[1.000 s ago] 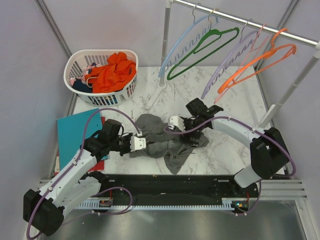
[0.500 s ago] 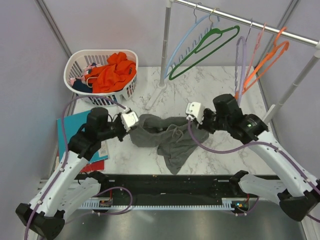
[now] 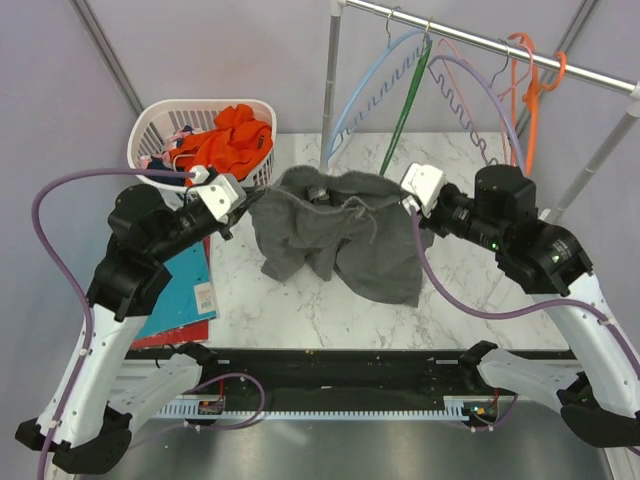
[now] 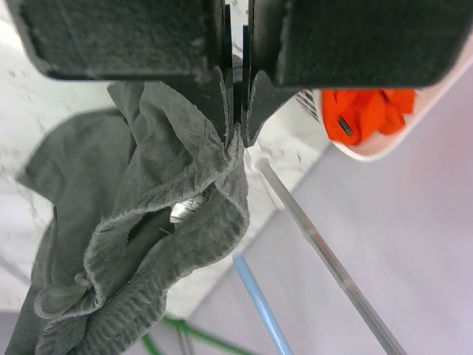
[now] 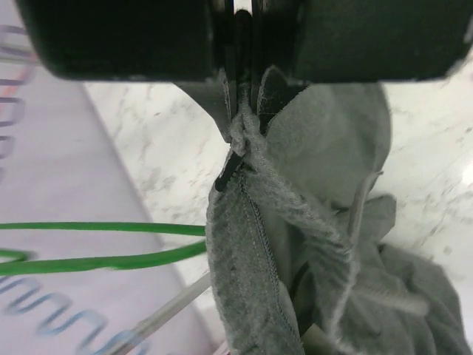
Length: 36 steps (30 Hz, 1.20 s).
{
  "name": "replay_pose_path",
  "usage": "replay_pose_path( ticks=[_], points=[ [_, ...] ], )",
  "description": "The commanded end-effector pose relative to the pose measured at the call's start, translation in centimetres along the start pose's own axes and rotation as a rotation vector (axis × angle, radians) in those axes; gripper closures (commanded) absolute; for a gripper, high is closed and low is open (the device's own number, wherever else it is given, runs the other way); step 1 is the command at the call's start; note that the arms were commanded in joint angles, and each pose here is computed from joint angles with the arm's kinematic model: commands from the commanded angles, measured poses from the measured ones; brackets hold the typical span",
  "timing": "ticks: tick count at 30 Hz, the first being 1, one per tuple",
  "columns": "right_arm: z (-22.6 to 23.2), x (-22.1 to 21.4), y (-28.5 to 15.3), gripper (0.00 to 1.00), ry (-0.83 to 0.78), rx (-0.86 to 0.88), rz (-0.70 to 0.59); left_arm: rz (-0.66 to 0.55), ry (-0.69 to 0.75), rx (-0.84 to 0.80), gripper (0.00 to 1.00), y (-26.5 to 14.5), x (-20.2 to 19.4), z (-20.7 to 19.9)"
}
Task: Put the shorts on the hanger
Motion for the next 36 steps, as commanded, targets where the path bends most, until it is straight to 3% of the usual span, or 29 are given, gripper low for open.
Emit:
replay_pose_path(
  ticks=[1, 5, 10, 17, 19, 23, 25, 31, 32, 34, 35, 36],
  points=[
    [4.3, -5.6, 2.4, 1.0, 0.011, 0.17, 0.114, 0.161, -0.006, -0.085, 0.98, -0.7, -5.8, -2.8],
    [7.8, -10.4, 4.4, 1.0, 0.027, 0.259, 0.213, 0.271, -0.028, -0.183, 0.98, -1.7, -10.3, -5.7],
    [8.2, -13.4, 9.0, 1.0, -0.037, 0.21, 0.241, 0.438, -0.06, -0.192, 0.98, 0.2, -18.0, -7.3],
    [7.7, -15.5, 12.2, 1.0, -0.141, 0.152, 0.272, 0.377, -0.015, -0.063, 0.98, 4.5, -19.4, -2.9],
    [8.3, -16.4, 11.6, 1.0, -0.194, 0.174, 0.276, 0.385, 0.032, -0.143, 0.98, 4.3, -20.4, -3.4],
    [12.3, -21.3, 10.0, 1.0, -0.311, 0.313, 0.334, 0.441, 0.096, -0.469, 0.98, 1.7, -25.9, -9.7],
    [13.2, -22.5, 10.2, 0.99, -0.354, 0.331, 0.358, 0.459, 0.157, -0.542, 0.98, 1.2, -27.8, -11.3],
    [14.6, -23.2, 12.4, 0.87, -0.367, 0.378, 0.414, 0.585, 0.146, -0.636, 0.98, 1.5, -30.5, -13.8],
    [14.6, -23.0, 12.4, 0.76, -0.357, 0.381, 0.421, 0.59, 0.141, -0.618, 0.98, 2.0, -30.2, -13.3],
    [14.1, -22.1, 12.5, 0.65, -0.347, 0.372, 0.416, 0.617, 0.086, -0.609, 0.98, 2.1, -29.9, -13.2],
    [14.1, -22.1, 12.1, 0.49, -0.335, 0.377, 0.434, 0.607, 0.082, -0.601, 0.94, 2.3, -29.4, -12.9],
    [13.9, -21.8, 11.9, 0.49, -0.335, 0.368, 0.428, 0.606, 0.069, -0.593, 0.92, 2.3, -29.1, -12.8]
  ],
)
Point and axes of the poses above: each gripper's point midway between its finger pads, its own y axis out along the fingers, its own z axis along the line the jaws close on, x = y × z, the point moved 6 cm from there along -y, back along the fingers, and after that the axes turned 1 degree about y, right-handed, at the moved point
